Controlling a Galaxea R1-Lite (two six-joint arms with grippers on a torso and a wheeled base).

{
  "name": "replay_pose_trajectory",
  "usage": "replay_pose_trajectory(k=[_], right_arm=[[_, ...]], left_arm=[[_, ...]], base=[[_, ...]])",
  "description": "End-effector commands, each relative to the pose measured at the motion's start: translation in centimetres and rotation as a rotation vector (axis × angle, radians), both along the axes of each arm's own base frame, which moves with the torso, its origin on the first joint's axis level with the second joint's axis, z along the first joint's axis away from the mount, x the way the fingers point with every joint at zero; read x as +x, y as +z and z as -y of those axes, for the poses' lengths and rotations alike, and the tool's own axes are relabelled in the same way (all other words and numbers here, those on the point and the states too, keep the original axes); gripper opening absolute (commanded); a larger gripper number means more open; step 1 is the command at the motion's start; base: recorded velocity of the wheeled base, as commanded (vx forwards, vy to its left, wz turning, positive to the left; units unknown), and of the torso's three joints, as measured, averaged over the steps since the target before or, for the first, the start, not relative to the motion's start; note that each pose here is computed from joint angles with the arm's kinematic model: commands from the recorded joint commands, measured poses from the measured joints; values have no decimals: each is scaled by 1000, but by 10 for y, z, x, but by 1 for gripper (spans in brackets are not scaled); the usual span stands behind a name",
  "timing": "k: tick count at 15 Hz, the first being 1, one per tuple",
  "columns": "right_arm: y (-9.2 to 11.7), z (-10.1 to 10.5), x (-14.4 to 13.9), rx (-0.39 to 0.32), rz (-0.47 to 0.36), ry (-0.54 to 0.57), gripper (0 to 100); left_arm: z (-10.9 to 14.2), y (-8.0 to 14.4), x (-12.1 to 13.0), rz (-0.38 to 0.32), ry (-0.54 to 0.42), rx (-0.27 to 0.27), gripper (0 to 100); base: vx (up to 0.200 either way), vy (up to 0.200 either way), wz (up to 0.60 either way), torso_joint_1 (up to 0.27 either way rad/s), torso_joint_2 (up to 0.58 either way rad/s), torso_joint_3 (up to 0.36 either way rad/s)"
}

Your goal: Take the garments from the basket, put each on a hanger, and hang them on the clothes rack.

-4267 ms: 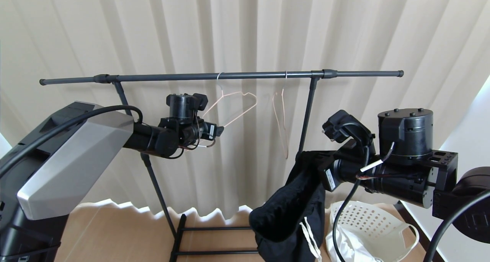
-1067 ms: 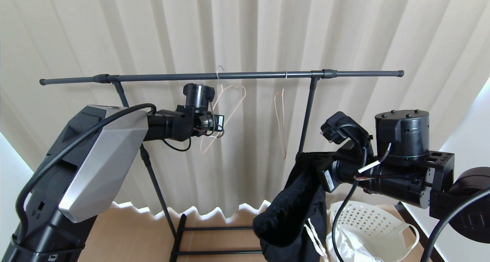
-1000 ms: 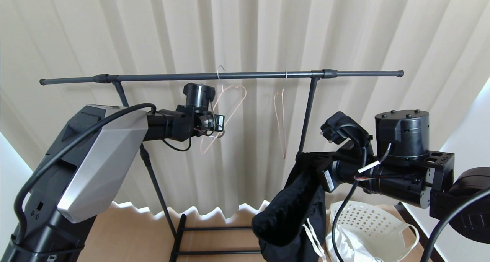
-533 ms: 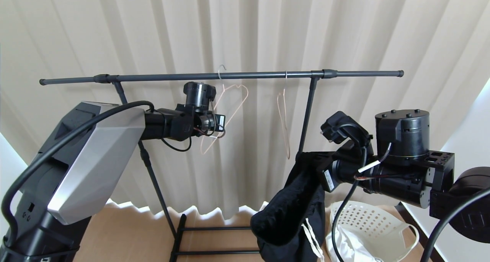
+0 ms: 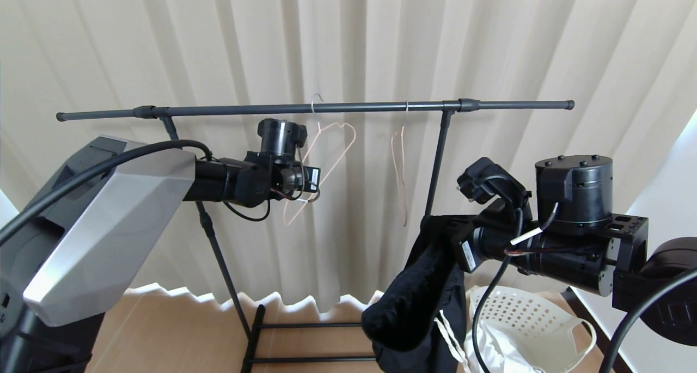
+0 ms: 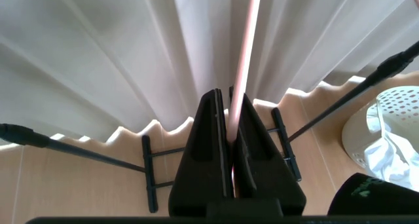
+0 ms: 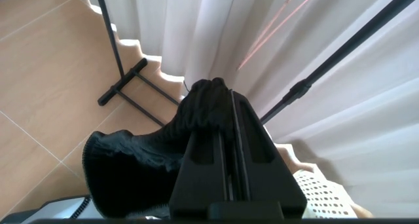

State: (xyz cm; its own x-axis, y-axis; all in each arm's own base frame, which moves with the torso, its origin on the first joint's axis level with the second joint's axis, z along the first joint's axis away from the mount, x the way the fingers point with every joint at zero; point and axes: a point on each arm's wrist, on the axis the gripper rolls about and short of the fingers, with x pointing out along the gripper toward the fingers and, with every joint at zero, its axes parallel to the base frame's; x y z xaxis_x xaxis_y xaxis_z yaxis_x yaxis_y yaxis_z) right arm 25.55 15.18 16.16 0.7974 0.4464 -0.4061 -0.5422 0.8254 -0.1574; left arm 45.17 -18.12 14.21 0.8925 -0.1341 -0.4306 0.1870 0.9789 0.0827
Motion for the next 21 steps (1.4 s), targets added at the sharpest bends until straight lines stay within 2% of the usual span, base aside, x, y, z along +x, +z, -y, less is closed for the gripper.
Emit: replay_pose_trajectory(k=[1,4,6,8,9,11,12,13,14,17,19,21], right_arm=[[4,4,1,7,13,-12,0],[9,11,4,14,28,-36,0],[13,16,7,21,42,-58,0],[15,18,9,24,48,-69,0],[16,19,10,24,51,-71,0],[19,21,11,15,68,-116,0],[21,22,12,-1,86,-153,0],[22,22,13,-13,95,-168,0],[25,22,15,-35,116,-220,0],[28,22,22,-75,148,-340,0],[27,20,28,-89,153,-379,0],[23,18,36,-111,154,-427,0]], left_arm=[[-4,7,-21,15,-12,-4,0],[-12,7,-46,22,-22,-7,0],[-21,3,-79,50,-44,-8,0],[-32,-7,-108,92,-87,14,0],[-35,-10,-115,103,-97,22,0],[-51,-22,-153,187,-179,64,0],[-58,-28,-172,223,-235,66,0],[-61,-30,-180,233,-254,62,0],[-70,-37,-201,259,-284,57,0],[-75,-46,-233,314,-341,27,0],[-71,-47,-248,350,-401,36,0],[-66,-51,-256,334,-453,42,0]], base=[[0,0,0,0,0,0],[0,0,0,0,0,0],[0,0,0,0,0,0],[0,0,0,0,0,0],[0,0,0,0,0,0],[0,0,0,0,0,0],[0,0,0,0,0,0],[0,0,0,0,0,0],[0,0,0,0,0,0],[0,0,0,0,0,0],[0,0,0,0,0,0],[0,0,0,0,0,0]])
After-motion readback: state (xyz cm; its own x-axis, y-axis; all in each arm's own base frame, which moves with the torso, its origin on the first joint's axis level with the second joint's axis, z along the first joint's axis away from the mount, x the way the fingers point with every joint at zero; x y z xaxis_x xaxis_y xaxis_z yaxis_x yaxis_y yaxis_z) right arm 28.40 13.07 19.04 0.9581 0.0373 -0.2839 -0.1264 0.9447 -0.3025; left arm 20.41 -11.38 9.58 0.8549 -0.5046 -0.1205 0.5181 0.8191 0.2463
